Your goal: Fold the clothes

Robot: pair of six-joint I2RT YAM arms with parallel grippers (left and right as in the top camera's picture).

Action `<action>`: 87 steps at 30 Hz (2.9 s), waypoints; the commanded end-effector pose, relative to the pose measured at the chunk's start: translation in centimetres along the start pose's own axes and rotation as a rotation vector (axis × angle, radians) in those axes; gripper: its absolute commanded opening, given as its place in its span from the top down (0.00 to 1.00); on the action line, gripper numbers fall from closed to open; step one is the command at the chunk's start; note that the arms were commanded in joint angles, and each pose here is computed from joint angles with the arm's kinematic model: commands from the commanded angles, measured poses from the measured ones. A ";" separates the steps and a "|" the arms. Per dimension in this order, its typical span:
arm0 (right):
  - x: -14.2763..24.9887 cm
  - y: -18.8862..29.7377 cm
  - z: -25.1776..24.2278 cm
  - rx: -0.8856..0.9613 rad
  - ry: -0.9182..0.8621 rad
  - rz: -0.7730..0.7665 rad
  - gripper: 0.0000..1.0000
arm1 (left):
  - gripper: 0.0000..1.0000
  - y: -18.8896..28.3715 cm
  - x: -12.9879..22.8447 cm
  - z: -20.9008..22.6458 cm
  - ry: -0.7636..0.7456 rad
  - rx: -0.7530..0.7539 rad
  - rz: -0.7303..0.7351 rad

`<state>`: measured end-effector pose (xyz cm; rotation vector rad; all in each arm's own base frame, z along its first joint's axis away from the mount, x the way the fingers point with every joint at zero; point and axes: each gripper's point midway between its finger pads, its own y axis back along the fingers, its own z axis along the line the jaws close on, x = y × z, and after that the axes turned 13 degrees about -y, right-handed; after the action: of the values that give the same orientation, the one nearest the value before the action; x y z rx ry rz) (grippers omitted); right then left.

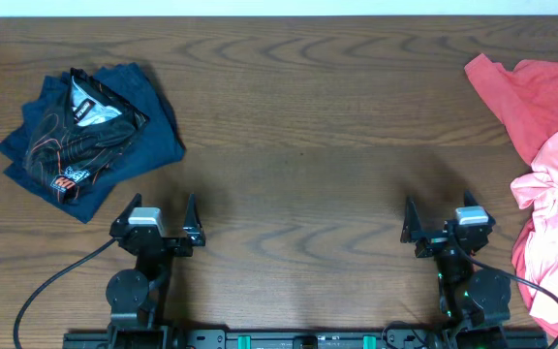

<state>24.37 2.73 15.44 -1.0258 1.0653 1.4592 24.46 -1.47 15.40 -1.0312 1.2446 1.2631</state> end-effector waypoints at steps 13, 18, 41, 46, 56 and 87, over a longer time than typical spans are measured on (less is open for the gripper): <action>-4.9 -1.3 -3.9 0.366 0.024 0.341 0.01 | 0.02 -0.1 -3.2 -0.7 0.098 0.088 0.390; -4.0 -3.8 -6.2 0.479 0.013 0.585 0.01 | 0.02 -0.9 -3.4 -0.7 0.117 0.102 0.613; 8.0 -4.0 -26.1 1.169 -0.310 0.820 0.32 | 0.02 -2.6 -0.9 -0.8 0.135 0.114 0.826; 8.8 -4.0 -26.8 1.171 -0.334 0.823 0.81 | 0.02 -2.6 -0.9 -0.8 0.135 0.114 0.825; 1.1 -12.0 -17.8 0.599 -0.333 0.747 0.99 | 0.02 -2.7 -1.1 -0.8 0.134 0.113 0.817; 11.7 -12.4 27.8 -0.485 0.049 0.861 0.86 | 0.02 -3.2 -1.5 -0.7 0.137 0.111 0.790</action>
<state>32.32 33.94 9.29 -0.9566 1.2750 2.5706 27.32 -2.70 15.69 -0.5132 1.9133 1.7052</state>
